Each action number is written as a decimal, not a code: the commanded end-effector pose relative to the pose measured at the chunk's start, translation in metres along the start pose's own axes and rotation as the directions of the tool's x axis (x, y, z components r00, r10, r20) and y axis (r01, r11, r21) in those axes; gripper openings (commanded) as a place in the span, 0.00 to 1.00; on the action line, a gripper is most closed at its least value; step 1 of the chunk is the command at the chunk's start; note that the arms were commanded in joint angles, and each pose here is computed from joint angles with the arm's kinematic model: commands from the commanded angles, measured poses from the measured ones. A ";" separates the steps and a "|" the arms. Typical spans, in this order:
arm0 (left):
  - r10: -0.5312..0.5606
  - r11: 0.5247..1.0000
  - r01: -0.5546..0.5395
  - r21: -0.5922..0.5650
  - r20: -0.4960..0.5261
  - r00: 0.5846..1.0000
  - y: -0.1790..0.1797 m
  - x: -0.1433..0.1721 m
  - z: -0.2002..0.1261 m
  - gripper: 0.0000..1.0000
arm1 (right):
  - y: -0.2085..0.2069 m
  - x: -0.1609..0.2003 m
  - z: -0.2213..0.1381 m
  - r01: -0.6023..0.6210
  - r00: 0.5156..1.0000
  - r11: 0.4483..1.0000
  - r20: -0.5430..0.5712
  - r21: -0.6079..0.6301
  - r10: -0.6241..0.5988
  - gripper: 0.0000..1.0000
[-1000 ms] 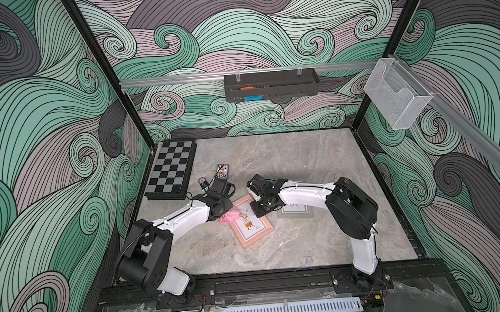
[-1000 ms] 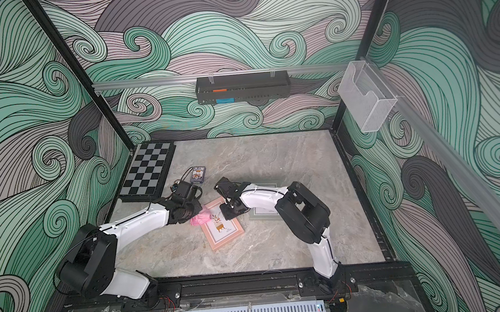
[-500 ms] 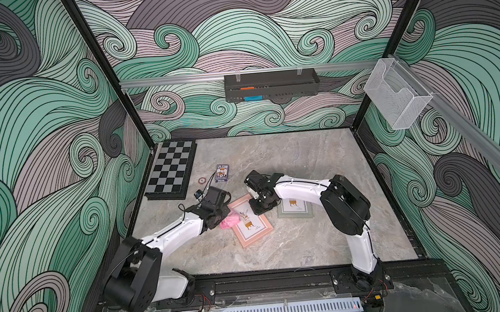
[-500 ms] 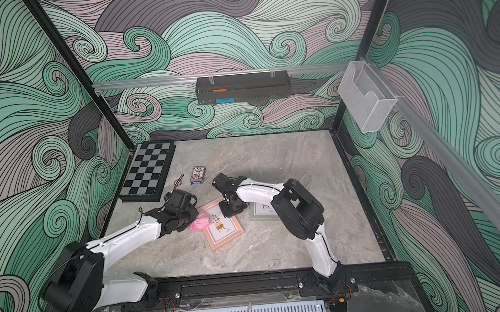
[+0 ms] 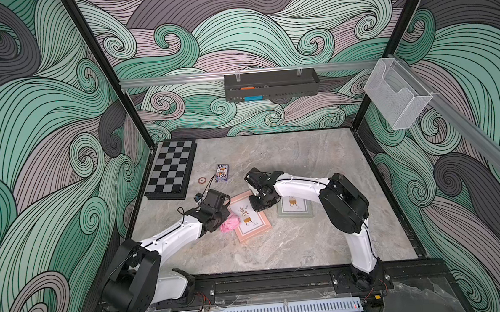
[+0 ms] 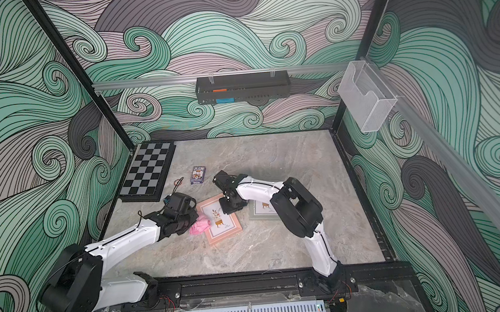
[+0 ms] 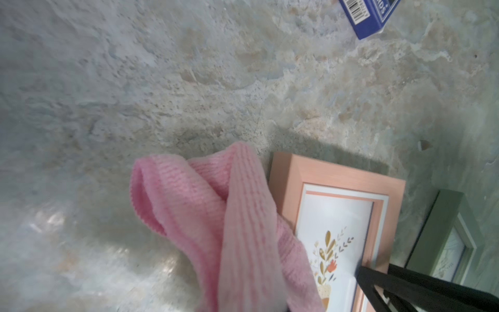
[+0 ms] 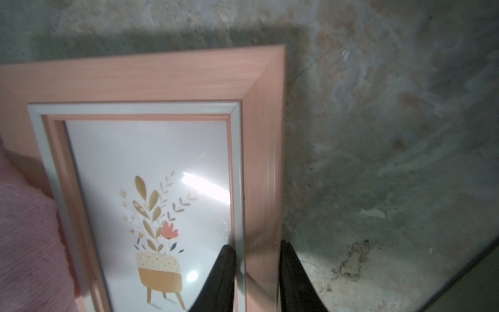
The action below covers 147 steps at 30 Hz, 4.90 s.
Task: Wipe the picture frame with a cloth
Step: Wipe the dirt from the picture frame.
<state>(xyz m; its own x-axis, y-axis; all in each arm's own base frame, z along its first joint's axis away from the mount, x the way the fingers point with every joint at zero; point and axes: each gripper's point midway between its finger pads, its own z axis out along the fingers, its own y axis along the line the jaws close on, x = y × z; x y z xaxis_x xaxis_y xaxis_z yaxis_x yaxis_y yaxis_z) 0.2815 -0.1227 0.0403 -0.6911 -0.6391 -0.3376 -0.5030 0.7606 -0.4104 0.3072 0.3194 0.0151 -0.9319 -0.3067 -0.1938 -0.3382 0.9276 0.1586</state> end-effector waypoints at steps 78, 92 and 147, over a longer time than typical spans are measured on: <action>0.240 0.970 -0.209 0.126 -0.357 0.903 -0.040 0.100 0.014 0.00 | -0.063 0.065 0.035 -0.007 0.978 0.986 -0.203 0.169 0.042 0.27; 0.193 0.975 -0.144 0.169 -0.317 0.929 -0.094 0.032 0.061 0.00 | -0.061 0.064 0.038 -0.013 0.977 0.988 -0.207 0.152 0.045 0.27; 0.117 0.985 -0.112 0.134 -0.028 0.993 -0.026 -0.015 -0.008 0.00 | -0.040 0.063 0.048 -0.022 0.974 0.996 -0.223 0.083 0.040 0.27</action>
<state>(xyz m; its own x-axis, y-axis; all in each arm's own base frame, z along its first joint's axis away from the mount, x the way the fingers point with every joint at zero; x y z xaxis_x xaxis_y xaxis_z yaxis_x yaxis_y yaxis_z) 0.2738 -0.1291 0.0633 -0.7599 -0.5721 -0.3086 -0.3893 0.7807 -0.4887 0.3190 0.3103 0.0138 -0.9309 -0.2887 -0.2240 -0.3313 0.9253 0.1845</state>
